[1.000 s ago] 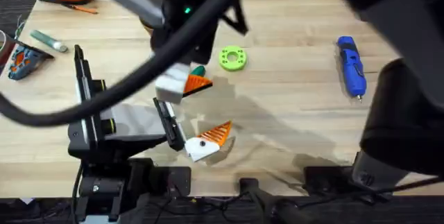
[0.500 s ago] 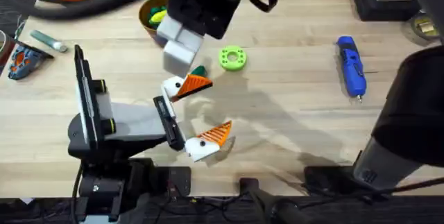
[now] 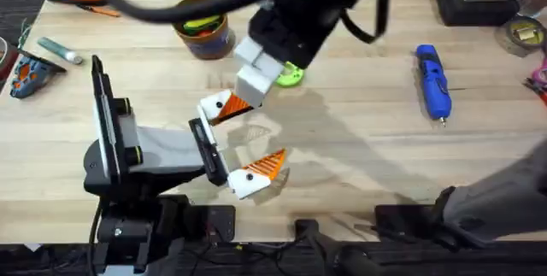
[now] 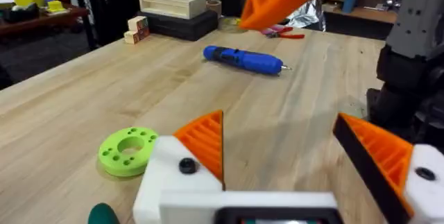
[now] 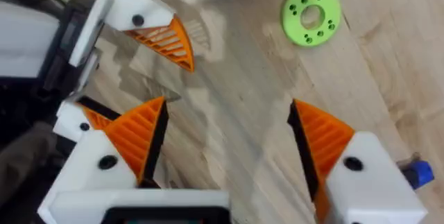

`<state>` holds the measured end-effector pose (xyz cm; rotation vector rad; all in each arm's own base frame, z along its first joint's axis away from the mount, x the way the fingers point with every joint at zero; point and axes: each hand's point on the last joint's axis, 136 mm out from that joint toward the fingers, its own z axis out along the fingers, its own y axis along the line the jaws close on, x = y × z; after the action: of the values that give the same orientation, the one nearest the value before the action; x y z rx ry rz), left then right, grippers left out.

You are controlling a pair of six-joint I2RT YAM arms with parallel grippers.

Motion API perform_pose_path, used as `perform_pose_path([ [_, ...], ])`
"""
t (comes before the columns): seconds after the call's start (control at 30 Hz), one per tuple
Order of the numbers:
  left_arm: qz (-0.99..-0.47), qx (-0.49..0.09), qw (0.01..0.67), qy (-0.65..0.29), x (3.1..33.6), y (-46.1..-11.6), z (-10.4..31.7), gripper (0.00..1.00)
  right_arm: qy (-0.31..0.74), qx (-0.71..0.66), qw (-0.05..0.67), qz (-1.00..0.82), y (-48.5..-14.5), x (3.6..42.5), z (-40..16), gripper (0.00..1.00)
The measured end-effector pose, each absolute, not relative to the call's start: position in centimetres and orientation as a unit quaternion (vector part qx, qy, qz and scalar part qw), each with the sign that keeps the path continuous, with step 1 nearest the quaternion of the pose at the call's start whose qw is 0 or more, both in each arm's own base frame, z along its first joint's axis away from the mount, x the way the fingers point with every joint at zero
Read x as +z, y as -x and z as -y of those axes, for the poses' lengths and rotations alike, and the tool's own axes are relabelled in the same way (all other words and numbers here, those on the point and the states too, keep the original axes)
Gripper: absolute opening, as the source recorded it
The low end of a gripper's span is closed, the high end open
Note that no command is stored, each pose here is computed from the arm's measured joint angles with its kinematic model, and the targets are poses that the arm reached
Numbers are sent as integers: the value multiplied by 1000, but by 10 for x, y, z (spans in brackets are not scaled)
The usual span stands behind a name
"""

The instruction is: Pick up the gripper from the table and insert it into the empty holder that is missing its gripper. Then pick up a screw, insert it into the mounting hole, and use the screwdriver to tighten it. Finally, clean up the table by picking up the vegetable and placing it into the bucket.

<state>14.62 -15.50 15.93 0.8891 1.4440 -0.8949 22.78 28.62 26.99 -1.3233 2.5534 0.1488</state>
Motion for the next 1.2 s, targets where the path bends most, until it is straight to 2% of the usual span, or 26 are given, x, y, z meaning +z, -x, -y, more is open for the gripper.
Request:
perform_pose_path([
  [0.3, -616, -382, 575, -379, 159, -146, 155, 985, 369, 66, 177, -910, -226, 268, -236, 993],
  [0.6, -616, -382, 575, -380, 159, -146, 155, 986, 317, 100, 283, -900, -221, 276, -208, 994],
  [0.87, -616, -382, 575, -379, 159, -146, 155, 985, 275, 112, 310, -903, -208, 280, -185, 994],
  [1.2, -616, -382, 575, -379, 159, -146, 155, 985, 193, 89, 313, -926, -224, 268, -151, 994],
])
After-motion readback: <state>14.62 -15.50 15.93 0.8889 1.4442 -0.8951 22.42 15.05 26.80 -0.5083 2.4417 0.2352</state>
